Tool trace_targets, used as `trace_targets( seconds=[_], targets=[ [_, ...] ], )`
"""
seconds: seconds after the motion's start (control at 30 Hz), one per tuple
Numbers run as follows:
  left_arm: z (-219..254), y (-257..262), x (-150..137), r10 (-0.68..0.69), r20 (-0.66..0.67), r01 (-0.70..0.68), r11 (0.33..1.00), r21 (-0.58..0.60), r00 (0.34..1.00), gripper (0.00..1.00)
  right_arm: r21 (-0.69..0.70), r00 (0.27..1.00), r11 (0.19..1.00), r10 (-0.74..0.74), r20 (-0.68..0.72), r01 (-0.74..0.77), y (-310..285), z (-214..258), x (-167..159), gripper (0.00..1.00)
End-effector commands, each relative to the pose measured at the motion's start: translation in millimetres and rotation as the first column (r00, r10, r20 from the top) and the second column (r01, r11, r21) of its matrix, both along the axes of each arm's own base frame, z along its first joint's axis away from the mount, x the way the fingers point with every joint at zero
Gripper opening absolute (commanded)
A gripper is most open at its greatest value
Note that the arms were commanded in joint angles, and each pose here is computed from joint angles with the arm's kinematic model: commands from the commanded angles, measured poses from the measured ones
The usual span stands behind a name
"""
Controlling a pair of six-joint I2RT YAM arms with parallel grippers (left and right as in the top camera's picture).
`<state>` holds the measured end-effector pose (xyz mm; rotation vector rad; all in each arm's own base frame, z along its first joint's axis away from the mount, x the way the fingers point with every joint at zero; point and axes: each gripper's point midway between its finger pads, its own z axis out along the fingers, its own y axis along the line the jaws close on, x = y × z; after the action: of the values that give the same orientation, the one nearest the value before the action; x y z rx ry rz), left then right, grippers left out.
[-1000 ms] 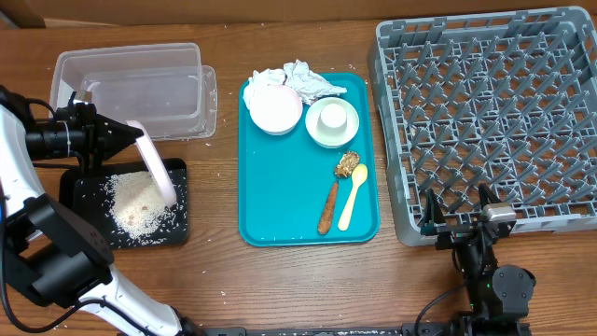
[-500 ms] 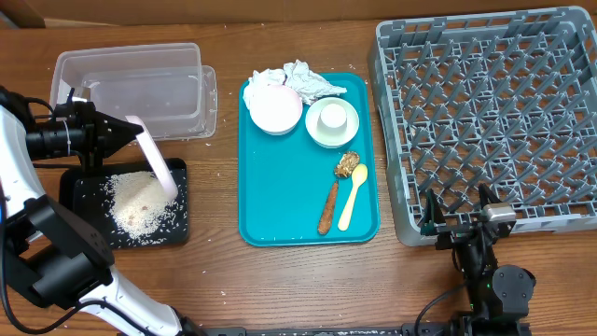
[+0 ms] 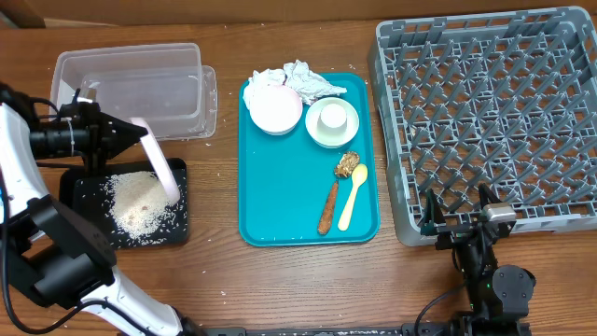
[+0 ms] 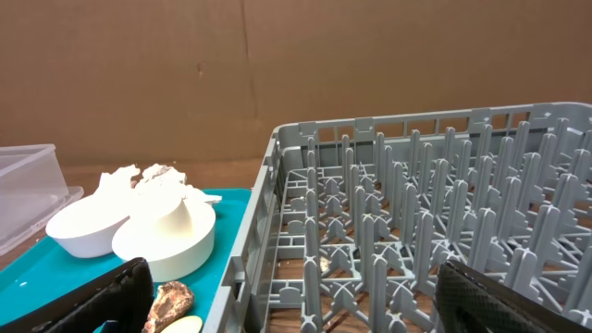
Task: Sort waste into correct bins and load items into the dishwasher
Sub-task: 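Carry the emptied plate back and set it on the teal tray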
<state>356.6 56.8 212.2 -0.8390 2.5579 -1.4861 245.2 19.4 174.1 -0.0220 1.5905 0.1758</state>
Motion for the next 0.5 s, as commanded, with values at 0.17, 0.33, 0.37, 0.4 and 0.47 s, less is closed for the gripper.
trace_targets(
  seconds=[0.17,0.33,0.37,0.4,0.47],
  targets=[
    [24.5,-64.0,-5.9,-0.187,0.090,0.183,0.982,0.054,0.978,0.04,-0.001,1.000,1.000,-0.010,0.004,0.010,-1.6,-1.7,0.2,1.00],
    [30.3,-100.5,-13.7,-0.298,0.102,0.290,0.953,0.092,0.949,0.04,-0.001,1.000,1.000,-0.010,0.004,0.010,-1.6,-1.7,0.2,1.00],
    [29.9,-109.6,-17.3,-0.332,0.095,0.321,0.940,0.112,0.939,0.04,-0.001,1.000,1.000,-0.010,0.004,0.010,-1.6,-1.7,0.2,1.00],
    [29.1,-114.2,-19.5,-0.347,0.085,0.336,0.934,0.125,0.934,0.04,-0.001,1.000,1.000,-0.010,0.004,0.010,-1.6,-1.8,0.2,1.00],
    [25.3,-126.8,-24.9,-0.392,0.054,0.379,0.910,0.170,0.918,0.04,-0.001,1.000,1.000,-0.010,0.004,0.010,-1.6,-1.7,0.2,1.00]
  ],
)
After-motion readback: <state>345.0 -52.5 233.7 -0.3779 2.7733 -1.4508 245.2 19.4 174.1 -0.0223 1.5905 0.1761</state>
